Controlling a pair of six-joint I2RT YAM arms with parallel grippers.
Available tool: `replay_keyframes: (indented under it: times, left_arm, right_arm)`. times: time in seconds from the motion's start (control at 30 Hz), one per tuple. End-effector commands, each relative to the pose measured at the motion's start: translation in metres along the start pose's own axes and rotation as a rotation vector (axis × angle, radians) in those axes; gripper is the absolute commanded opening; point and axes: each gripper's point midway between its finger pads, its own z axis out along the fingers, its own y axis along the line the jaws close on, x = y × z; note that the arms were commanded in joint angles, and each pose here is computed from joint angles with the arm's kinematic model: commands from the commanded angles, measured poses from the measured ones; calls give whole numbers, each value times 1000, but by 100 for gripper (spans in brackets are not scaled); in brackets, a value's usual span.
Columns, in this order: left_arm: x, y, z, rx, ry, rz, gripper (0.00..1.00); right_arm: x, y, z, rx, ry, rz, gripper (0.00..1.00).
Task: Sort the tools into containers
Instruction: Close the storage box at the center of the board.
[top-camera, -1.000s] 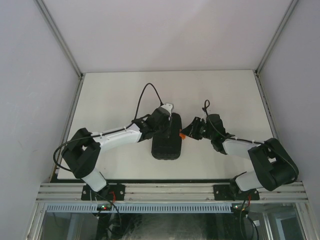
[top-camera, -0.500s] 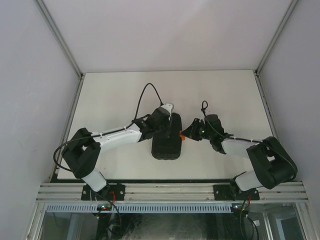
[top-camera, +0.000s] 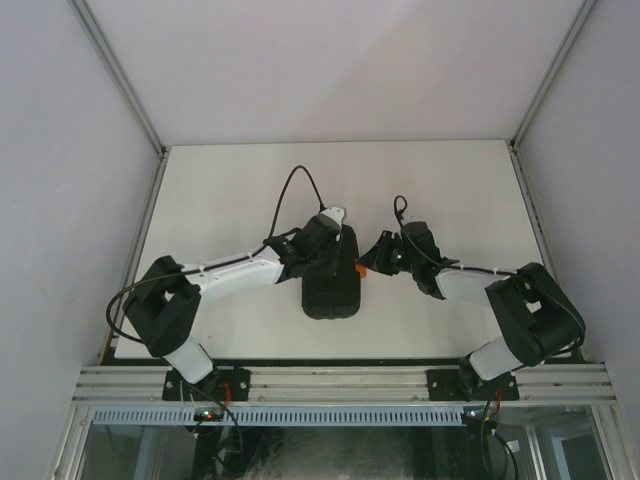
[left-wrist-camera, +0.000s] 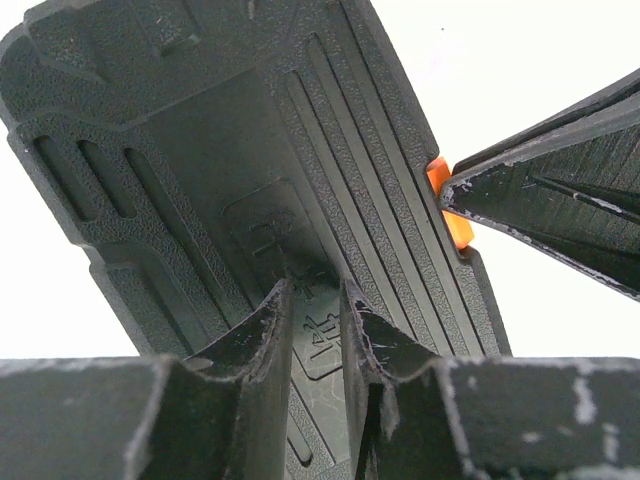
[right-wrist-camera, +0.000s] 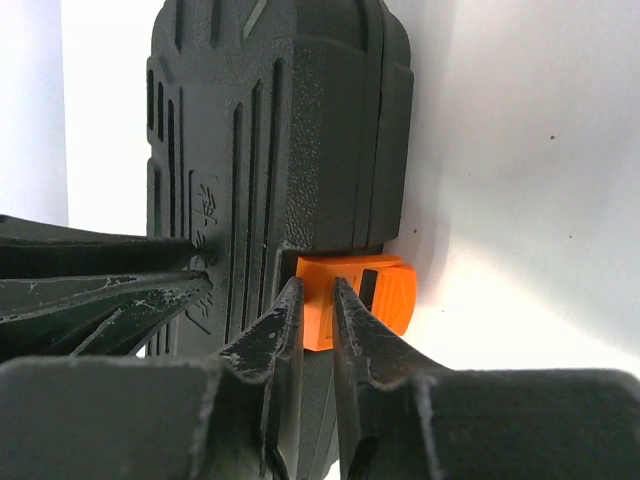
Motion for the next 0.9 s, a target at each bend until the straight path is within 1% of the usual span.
replay_keyframes:
  times: [0.0,0.07,0.37,0.53,0.6,0.7,0.77,0.87]
  left_arm:
    - [86,-16,7,78,299,26,27]
    - [86,-15,7,72,299,27,27]
    - [88,-12,6,65,301,28,27]
    - [89,-15,7,78,306,37,27]
    - [89,-16,8,82,308,45,27]
    - [89,-19,8,88,309,50,27]
    - [90,-20,9,89,311,56,27]
    - [91,-22,9,93,314,62,27]
  right_arm:
    - [51,-12,4,83,164,-34,13]
    - [46,-11,1,89,146,-46,15]
    - [0,24,-32,22,-26,-123,26]
    - [-19,19,-50,78,-113,-160,29]
    - [-20,9,-52,124,-117,-154,27]
    - [-20,-13,-55,222,-120,-140,19]
    - [-15,-25,-53,268,-90,-138,15]
    - [-8,-34,-48,288,-42,-137,10]
